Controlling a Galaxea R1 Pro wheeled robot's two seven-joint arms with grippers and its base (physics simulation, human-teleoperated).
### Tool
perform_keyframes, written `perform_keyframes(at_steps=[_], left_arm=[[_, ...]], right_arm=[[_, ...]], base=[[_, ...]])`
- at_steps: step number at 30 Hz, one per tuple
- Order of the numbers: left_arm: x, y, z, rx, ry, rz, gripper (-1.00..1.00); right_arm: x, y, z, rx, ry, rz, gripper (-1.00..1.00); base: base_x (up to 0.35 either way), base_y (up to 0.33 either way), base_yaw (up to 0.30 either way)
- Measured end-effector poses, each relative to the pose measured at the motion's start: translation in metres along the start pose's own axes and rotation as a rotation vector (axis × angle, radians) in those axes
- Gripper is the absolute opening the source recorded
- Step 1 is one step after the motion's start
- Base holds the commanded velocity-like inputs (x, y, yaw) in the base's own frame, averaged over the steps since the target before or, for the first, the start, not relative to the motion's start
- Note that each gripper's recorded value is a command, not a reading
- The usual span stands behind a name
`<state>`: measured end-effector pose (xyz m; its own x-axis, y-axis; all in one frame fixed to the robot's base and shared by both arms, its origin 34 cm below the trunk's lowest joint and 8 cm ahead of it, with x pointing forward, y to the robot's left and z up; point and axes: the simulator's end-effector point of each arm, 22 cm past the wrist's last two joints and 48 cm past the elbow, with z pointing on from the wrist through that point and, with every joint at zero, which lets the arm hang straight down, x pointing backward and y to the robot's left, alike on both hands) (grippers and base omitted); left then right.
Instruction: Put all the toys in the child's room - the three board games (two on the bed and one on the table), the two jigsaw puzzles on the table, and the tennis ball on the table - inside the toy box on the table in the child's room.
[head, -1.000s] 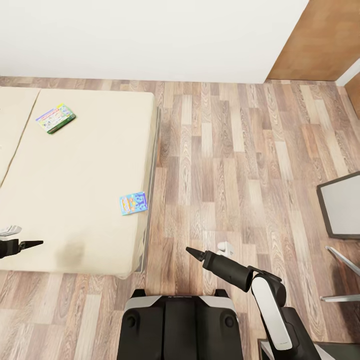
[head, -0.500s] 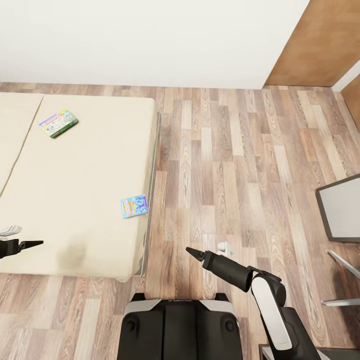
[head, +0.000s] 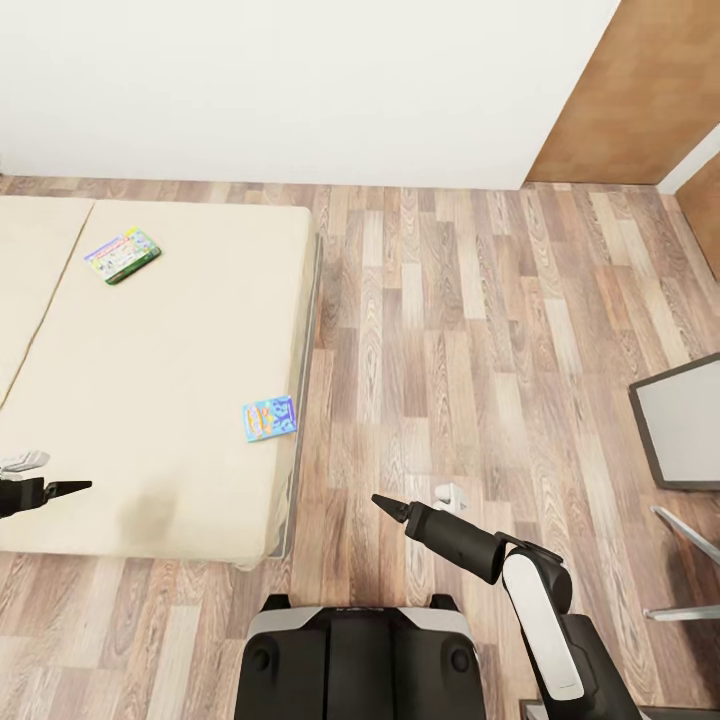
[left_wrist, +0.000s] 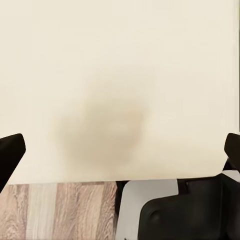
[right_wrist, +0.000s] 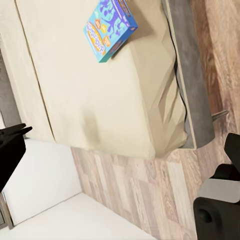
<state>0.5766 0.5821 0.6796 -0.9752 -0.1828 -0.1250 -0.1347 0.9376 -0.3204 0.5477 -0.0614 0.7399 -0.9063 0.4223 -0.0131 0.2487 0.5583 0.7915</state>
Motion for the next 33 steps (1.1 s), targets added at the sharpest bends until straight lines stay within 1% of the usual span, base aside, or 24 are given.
perform_keyframes(at_steps=[22,26,29,33], left_arm=[[-0.012,-0.013,-0.008,0.020,-0.029,0.014,1.00],[-0.014,-0.016,-0.009,0.026,-0.034,0.016,1.00],[-0.016,-0.020,-0.009,0.032,-0.037,0.018,1.00],[-0.018,-0.026,-0.007,0.042,-0.041,0.021,1.00]], right_arm=[[-0.010,0.012,-0.008,-0.010,-0.024,-0.028,1.00],[-0.012,0.012,-0.011,-0.008,-0.027,-0.034,1.00],[-0.010,0.012,-0.010,-0.008,-0.023,-0.029,1.00],[-0.008,0.004,-0.007,0.005,-0.032,-0.016,1.00]], base=[[0.000,0.000,0.000],[0.000,0.000,0.000],[0.000,0.000,0.000],[0.000,0.000,0.000]])
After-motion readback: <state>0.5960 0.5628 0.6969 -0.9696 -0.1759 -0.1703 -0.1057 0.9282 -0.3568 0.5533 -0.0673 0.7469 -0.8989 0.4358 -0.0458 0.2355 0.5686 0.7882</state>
